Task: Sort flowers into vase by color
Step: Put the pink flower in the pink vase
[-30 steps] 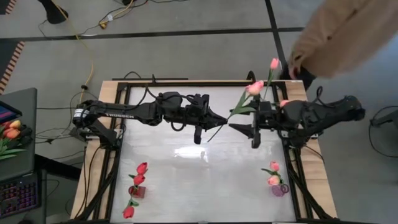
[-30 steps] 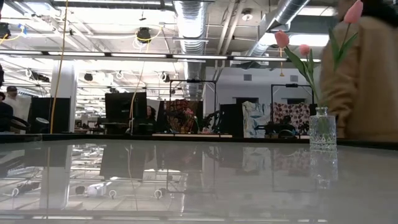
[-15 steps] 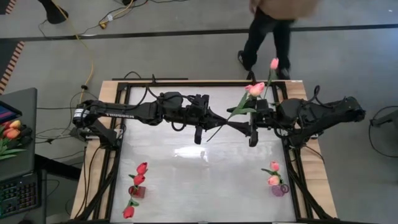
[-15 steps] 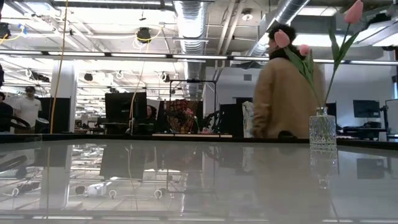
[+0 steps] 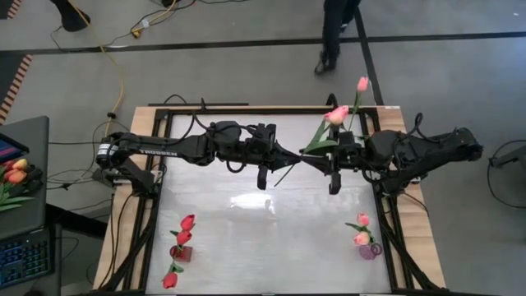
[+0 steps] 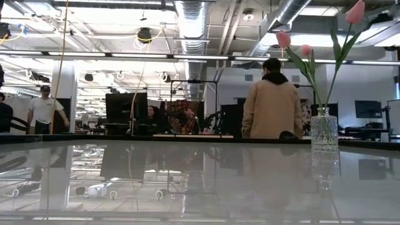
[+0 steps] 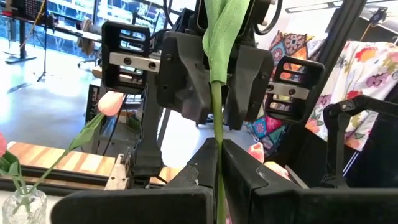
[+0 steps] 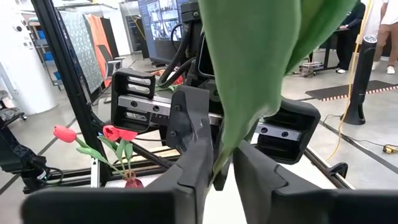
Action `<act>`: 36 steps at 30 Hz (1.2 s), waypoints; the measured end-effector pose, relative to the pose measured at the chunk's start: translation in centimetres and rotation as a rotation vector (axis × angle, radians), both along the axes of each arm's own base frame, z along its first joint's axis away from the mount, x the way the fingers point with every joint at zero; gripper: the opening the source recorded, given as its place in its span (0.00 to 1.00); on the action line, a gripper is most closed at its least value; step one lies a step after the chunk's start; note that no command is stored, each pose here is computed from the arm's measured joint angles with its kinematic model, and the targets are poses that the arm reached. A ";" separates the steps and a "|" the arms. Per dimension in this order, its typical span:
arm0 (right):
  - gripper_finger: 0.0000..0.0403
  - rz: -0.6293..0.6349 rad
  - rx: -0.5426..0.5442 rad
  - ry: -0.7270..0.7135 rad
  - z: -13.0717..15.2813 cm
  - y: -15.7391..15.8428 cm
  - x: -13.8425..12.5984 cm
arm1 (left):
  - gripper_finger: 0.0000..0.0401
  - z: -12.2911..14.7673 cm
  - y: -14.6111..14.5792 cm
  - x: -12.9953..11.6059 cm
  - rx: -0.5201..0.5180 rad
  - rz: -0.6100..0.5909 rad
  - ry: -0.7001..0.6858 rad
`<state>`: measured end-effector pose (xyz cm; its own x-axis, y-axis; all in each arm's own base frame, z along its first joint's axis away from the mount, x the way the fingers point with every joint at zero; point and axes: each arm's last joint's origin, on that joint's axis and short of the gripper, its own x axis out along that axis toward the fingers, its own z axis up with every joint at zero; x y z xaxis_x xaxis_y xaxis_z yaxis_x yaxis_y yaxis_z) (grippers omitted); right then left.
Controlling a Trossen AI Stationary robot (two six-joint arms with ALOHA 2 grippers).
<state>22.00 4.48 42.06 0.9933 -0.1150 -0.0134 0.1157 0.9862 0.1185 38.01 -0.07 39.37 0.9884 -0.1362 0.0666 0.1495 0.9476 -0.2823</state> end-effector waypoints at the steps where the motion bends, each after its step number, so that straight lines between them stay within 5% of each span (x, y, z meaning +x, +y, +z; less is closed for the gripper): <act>1: 0.23 0.000 0.000 0.000 0.0 0.0 0.0 | 0.00 0.0 0.0 0.0 0.000 0.000 0.000; 9: 0.10 0.000 0.000 -0.001 0.0 0.0 0.0 | 0.03 0.0 0.0 0.0 0.009 0.012 0.003; 20: 0.10 0.012 0.030 -0.037 0.7 0.0 -1.2 | 0.29 -0.1 0.7 -1.1 0.020 0.010 0.117; 30: 0.09 0.119 0.149 -0.096 2.4 0.1 -6.9 | 0.35 -0.1 1.1 -4.6 0.042 0.029 0.358; 36: 0.09 0.330 0.321 -0.093 2.9 0.8 -10.1 | 0.35 -0.4 1.2 -5.6 0.050 0.076 0.443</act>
